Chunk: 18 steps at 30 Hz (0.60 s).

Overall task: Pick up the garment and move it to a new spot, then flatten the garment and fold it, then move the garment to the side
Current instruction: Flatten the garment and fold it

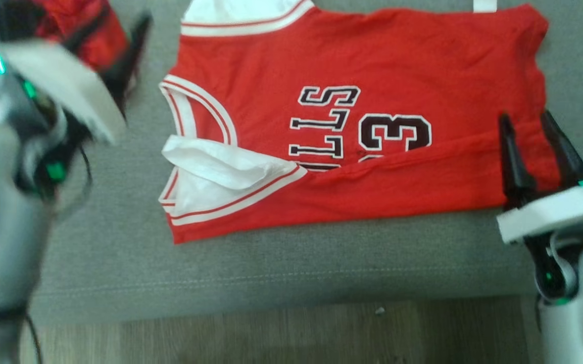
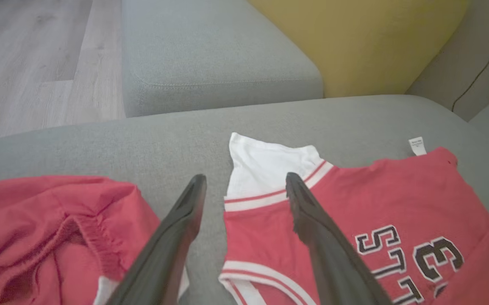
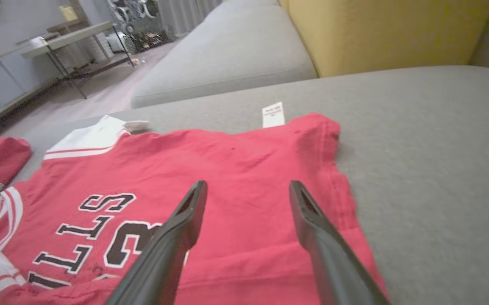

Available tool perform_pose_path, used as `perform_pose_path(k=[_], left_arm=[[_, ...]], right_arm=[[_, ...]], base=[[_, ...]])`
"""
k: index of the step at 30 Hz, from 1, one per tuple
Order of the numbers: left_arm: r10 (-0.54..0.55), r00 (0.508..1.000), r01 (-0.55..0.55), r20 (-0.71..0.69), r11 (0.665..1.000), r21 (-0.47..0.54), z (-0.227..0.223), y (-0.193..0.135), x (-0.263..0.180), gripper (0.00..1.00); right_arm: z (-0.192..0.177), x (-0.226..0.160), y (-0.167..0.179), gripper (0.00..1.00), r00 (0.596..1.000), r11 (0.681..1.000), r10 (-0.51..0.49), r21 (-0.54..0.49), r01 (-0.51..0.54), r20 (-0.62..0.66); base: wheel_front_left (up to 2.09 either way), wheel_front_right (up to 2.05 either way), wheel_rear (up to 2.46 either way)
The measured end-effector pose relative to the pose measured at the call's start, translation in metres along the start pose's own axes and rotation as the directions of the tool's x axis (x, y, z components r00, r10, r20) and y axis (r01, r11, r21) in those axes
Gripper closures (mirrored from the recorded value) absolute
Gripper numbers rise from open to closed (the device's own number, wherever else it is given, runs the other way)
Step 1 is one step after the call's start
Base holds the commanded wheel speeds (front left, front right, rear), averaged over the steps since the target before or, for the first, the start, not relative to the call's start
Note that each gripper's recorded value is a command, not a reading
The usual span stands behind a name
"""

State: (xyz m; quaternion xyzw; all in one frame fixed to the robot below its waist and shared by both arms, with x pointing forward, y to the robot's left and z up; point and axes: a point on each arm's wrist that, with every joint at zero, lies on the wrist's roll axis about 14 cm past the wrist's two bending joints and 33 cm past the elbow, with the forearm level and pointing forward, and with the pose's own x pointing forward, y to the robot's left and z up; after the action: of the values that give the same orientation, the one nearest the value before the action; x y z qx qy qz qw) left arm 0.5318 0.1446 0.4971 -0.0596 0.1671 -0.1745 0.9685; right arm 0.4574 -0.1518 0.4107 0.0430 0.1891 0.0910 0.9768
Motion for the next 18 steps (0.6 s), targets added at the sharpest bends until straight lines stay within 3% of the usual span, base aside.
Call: perform_pose_path(k=[10,18], left_arm=[[-0.054,0.970,0.071,-0.236,0.995,0.063,-0.014,0.010,0.101,0.00],[-0.025,0.937,0.065,-0.348,0.992,0.105,-0.041,0.026,0.150,0.00]], right_arm=[[-0.028,0.031,-0.015,0.00,1.000,1.000,-0.008,0.002,0.008,-0.030],[-0.052,0.041,-0.031,0.00,0.997,0.999,-0.039,0.014,0.040,-0.068]], base=[[0.00,0.00,0.00],[0.00,0.00,0.00]])
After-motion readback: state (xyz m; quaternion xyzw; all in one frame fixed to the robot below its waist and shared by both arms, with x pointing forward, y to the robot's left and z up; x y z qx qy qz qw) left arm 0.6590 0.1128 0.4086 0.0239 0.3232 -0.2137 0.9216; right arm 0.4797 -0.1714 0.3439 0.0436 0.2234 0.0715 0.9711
